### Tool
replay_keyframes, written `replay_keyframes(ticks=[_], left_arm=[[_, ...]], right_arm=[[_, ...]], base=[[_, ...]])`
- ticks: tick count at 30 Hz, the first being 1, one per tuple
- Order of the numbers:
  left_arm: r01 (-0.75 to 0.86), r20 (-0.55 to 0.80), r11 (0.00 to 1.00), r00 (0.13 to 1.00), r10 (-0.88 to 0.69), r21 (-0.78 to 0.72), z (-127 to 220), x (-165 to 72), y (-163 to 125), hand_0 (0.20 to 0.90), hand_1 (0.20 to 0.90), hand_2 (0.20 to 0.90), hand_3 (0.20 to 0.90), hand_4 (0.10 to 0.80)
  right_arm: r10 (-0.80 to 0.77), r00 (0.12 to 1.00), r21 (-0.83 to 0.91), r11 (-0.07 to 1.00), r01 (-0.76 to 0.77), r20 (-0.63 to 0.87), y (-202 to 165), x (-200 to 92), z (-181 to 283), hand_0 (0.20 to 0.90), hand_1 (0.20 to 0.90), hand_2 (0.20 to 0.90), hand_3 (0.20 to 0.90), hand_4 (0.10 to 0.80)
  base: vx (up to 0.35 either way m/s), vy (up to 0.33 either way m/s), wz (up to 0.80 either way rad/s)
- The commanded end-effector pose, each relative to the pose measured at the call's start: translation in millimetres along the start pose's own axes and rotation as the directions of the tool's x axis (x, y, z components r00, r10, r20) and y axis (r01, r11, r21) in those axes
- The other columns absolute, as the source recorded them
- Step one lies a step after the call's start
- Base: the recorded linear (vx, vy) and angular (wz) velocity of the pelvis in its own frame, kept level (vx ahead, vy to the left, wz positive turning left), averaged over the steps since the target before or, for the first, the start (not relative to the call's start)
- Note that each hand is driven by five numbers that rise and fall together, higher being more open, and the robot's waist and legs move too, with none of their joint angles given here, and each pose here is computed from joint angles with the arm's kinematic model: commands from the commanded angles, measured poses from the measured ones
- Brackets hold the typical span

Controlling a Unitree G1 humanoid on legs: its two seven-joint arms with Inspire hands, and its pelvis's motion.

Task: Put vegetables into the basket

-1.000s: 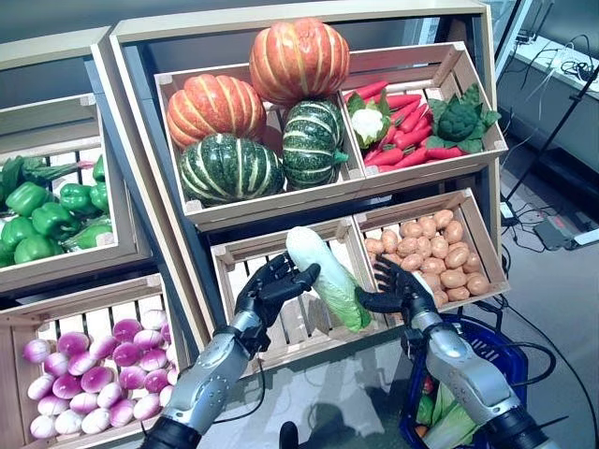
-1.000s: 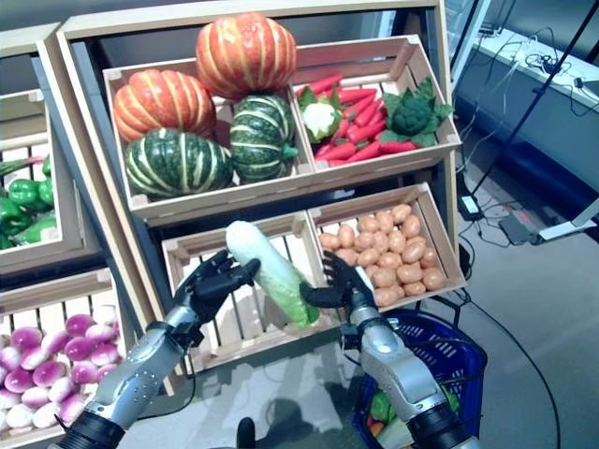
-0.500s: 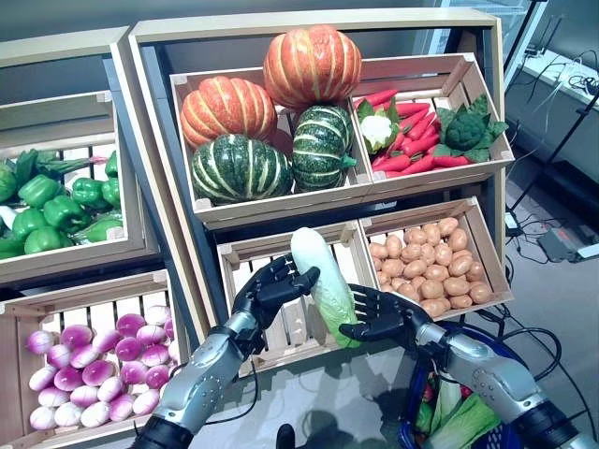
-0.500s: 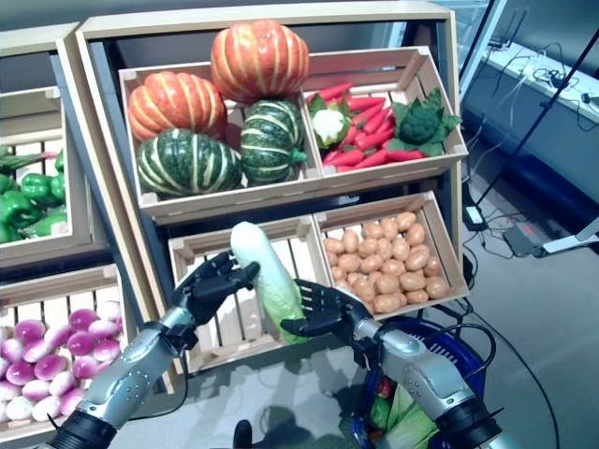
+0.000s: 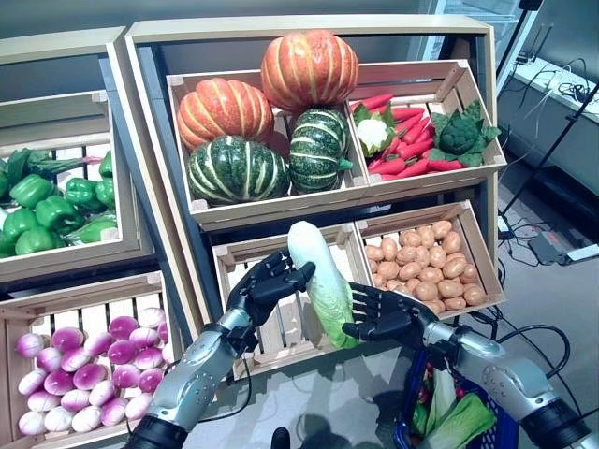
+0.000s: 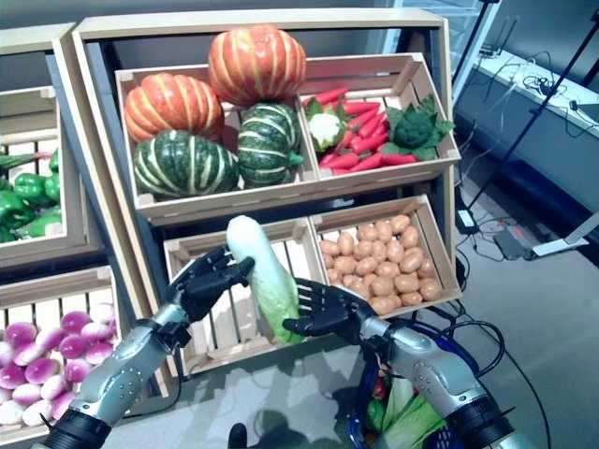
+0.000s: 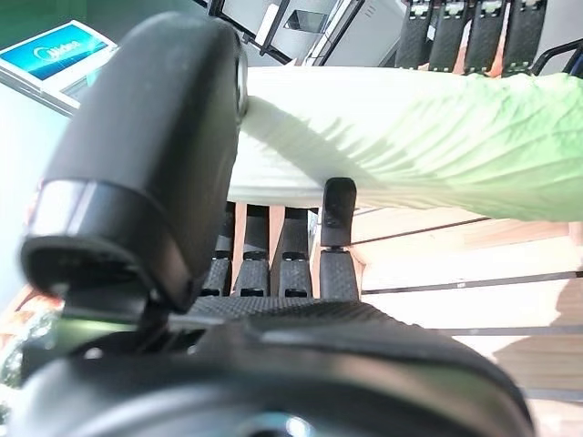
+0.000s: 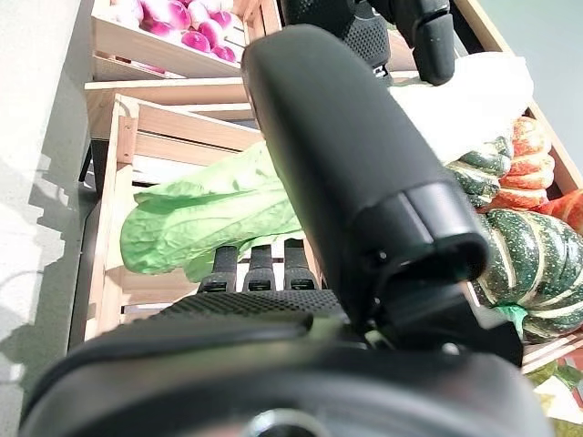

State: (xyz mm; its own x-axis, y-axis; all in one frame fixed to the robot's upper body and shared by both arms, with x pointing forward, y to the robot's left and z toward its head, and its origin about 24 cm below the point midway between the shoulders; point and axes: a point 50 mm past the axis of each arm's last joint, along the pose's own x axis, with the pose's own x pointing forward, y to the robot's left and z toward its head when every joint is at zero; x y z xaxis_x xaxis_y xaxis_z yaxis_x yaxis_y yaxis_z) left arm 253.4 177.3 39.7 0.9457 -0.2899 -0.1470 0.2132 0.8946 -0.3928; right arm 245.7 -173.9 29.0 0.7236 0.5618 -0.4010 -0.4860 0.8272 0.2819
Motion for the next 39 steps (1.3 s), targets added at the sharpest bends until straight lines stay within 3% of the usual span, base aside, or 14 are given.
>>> replay_keyframes(ticks=[1,8,28,30,31,39], left_arm=[[0.127,0.214,0.991,0.97,-0.117,-0.03,41.0,16.2,-22.1,0.3,0.3,0.3,0.3,0.4],[0.098,0.22,0.994,0.972,-0.085,-0.052,36.8,21.3,-28.6,0.3,0.3,0.3,0.3,0.4],[0.115,0.223,0.992,0.97,-0.099,-0.06,37.3,25.4,-41.1,0.3,0.3,0.3,0.3,0.4],[0.117,0.222,0.991,0.97,-0.101,-0.06,38.0,25.0,-41.3,0.3,0.3,0.3,0.3,0.4],[0.12,0.221,0.991,0.97,-0.104,-0.059,38.4,24.8,-41.4,0.3,0.3,0.3,0.3,0.4],[0.123,0.219,0.991,0.97,-0.107,-0.059,38.1,25.3,-41.5,0.3,0.3,0.3,0.3,0.4]], right_arm=[[0.197,0.937,-0.092,0.98,-0.178,0.288,40.5,10.9,51.2,0.9,0.9,0.9,0.9,0.8],[0.092,0.951,-0.139,0.989,-0.052,0.297,55.6,28.0,50.7,0.9,0.9,0.9,0.9,0.8],[0.009,0.962,-0.077,0.997,0.012,0.274,76.5,45.7,44.3,0.9,0.9,0.9,0.9,0.8],[0.022,0.962,-0.069,0.998,-0.003,0.271,77.3,44.9,44.4,0.364,0.364,0.364,0.364,0.442],[0.025,0.961,-0.065,0.998,-0.008,0.274,77.1,45.1,44.7,0.3,0.3,0.3,0.3,0.4],[0.017,0.955,-0.04,0.999,-0.005,0.295,76.1,45.1,46.4,0.3,0.3,0.3,0.3,0.4]], base=[[0.0,0.0,0.0],[0.0,0.0,0.0],[0.0,0.0,0.0],[0.0,0.001,0.02],[0.0,0.0,0.0],[0.0,0.0,0.0]])
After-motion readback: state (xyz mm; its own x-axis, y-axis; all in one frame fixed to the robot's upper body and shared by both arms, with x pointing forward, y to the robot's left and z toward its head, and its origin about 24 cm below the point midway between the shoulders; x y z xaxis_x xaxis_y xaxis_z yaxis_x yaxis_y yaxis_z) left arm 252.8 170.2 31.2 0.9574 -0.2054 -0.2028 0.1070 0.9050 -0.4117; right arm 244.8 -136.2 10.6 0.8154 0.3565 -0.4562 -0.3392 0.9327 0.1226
